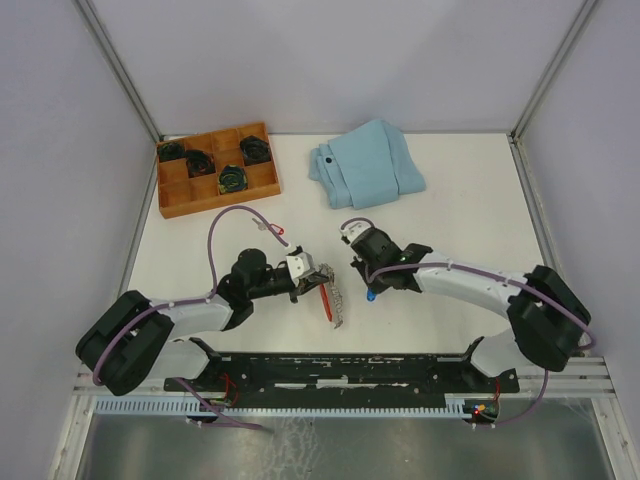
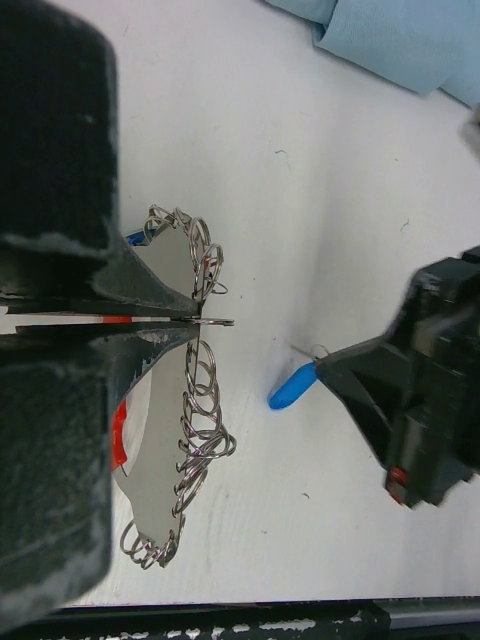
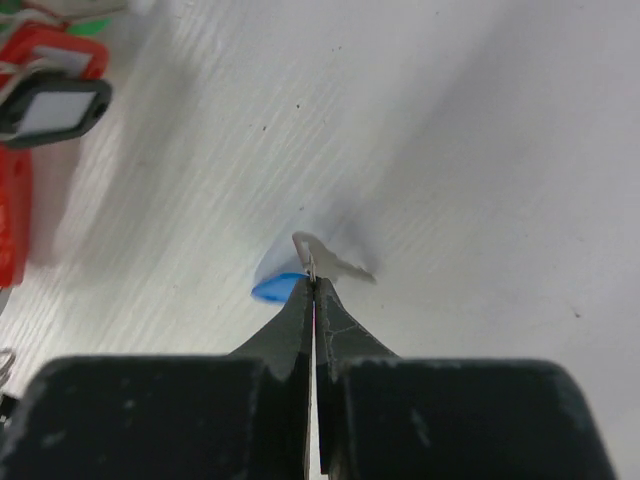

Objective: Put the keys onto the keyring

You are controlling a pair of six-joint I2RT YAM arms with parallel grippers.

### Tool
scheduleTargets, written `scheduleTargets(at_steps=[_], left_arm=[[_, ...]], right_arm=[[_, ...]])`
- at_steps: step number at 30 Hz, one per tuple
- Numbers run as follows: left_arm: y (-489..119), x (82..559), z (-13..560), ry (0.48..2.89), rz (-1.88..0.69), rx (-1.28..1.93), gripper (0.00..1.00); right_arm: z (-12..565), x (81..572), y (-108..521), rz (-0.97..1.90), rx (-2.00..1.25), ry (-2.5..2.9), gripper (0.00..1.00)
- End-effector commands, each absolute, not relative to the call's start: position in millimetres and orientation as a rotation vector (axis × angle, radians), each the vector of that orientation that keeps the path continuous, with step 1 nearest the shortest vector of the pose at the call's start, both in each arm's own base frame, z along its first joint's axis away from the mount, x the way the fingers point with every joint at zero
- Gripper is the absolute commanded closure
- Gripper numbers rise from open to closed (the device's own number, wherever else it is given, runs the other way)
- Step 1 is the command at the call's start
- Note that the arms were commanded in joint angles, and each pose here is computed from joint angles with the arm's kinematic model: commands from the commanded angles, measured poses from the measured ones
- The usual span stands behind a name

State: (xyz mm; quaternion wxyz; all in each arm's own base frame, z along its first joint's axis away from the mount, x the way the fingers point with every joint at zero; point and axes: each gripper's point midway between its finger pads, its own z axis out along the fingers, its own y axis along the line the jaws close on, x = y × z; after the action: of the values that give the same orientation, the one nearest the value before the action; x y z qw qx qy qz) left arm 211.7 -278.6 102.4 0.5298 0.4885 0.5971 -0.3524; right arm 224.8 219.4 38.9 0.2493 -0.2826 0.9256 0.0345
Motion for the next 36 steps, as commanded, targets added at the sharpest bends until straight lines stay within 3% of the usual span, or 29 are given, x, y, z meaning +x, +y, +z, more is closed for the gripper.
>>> scheduleTargets(at_steps=[1,7,17,36], left_arm=[[-283,218,133,1.292,-0.813,1.163,0.97],[-286,215,138,1.258,-0.825,1.188,0.97],[-294,197,133,1.184,-0.912,1.298,0.97],[-299,190,112,1.216,-0.978,1.385,0.97]], right_arm=[[97,226,227,0.192,-0.929,2.337,0.99],[141,215,234,0.317,-1.109,2.108,0.99],[157,191,267,0.537,-1.413,1.838,0.99],[128,183,301,0.484,-1.574,1.637,0.99]])
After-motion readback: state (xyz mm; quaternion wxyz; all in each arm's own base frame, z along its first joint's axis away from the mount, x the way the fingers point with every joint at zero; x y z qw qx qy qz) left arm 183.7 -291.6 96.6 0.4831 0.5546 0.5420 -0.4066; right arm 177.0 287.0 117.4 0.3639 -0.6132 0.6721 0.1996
